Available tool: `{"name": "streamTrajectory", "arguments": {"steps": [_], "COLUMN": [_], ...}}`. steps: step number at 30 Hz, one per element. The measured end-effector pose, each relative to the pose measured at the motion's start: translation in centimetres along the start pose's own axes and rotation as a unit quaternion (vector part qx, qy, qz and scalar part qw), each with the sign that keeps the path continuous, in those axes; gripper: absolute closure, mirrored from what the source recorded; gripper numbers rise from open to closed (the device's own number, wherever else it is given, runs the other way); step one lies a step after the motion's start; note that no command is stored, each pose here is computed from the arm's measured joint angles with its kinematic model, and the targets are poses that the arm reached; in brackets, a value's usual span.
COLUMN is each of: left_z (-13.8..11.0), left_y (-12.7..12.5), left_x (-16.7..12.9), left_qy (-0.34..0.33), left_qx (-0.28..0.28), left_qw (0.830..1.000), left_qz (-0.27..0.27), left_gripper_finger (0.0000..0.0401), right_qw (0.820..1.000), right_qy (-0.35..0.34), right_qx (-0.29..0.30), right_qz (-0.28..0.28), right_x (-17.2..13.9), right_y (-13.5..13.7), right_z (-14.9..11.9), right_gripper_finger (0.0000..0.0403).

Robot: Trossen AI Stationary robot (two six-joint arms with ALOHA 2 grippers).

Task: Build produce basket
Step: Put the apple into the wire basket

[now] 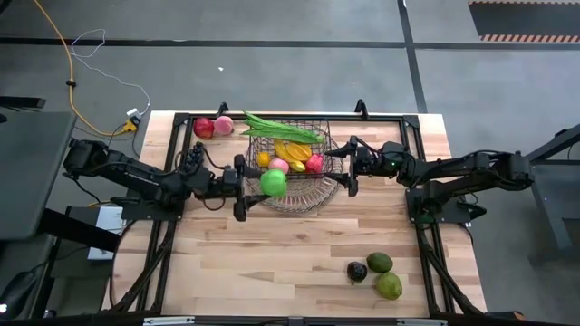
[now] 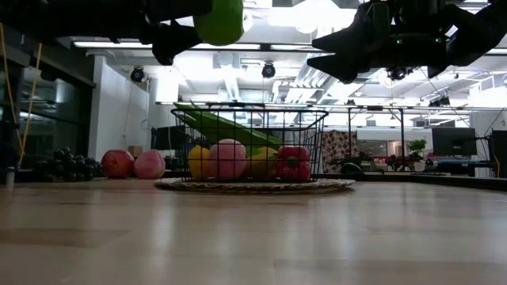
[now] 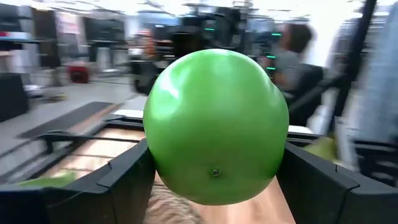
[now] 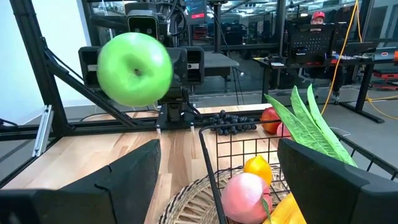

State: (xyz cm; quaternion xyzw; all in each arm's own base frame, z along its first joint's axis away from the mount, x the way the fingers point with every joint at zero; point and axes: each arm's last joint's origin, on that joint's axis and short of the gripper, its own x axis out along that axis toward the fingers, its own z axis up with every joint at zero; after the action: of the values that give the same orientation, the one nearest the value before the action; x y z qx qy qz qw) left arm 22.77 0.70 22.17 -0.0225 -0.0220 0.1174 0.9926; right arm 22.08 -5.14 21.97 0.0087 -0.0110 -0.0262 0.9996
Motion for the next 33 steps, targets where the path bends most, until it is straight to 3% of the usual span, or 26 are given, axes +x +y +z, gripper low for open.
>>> {"name": "streamTrajectory", "arguments": {"steps": [3,6,8,14,24,29,33], "left_z": [-0.1,-0.7,-1.2,-2.9,-3.7,-3.8,-3.8], "left_y": [0.6,1.3,1.9,4.0,5.4,5.4,5.3], "left_x": [0.0,0.1,0.3,2.3,4.1,4.1,4.1], "left_qy": [-0.001,0.011,0.018,0.072,0.167,0.171,0.185], "left_qx": [0.0,0.0,-0.005,-0.026,0.002,-0.004,0.025], "left_qw": [0.995,0.977,0.968,0.948,0.905,0.904,0.905], "left_qz": [0.1,0.212,0.249,0.308,0.392,0.393,0.382], "left_gripper_finger": [0.0116,0.0116,0.0116,0.0115,0.0115,0.0115,0.0113], "right_qw": [1.0,1.0,1.0,1.0,1.0,1.0,1.0], "right_qy": [0.0,0.0,0.0,0.0,0.005,0.008,0.008], "right_qx": [0.0,0.0,0.0,0.0,0.001,0.001,0.001], "right_qz": [0.0,0.0,0.0,-0.001,-0.001,-0.001,-0.001], "right_x": [0.0,0.0,0.0,0.0,0.0,0.0,0.0], "right_y": [0.0,0.0,0.0,0.0,0.0,0.0,0.0], "right_z": [0.0,0.0,0.0,0.0,-0.1,-0.2,-0.2], "right_gripper_finger": [0.0089,0.0089,0.0089,0.0089,0.0089,0.0089,0.0089]}}
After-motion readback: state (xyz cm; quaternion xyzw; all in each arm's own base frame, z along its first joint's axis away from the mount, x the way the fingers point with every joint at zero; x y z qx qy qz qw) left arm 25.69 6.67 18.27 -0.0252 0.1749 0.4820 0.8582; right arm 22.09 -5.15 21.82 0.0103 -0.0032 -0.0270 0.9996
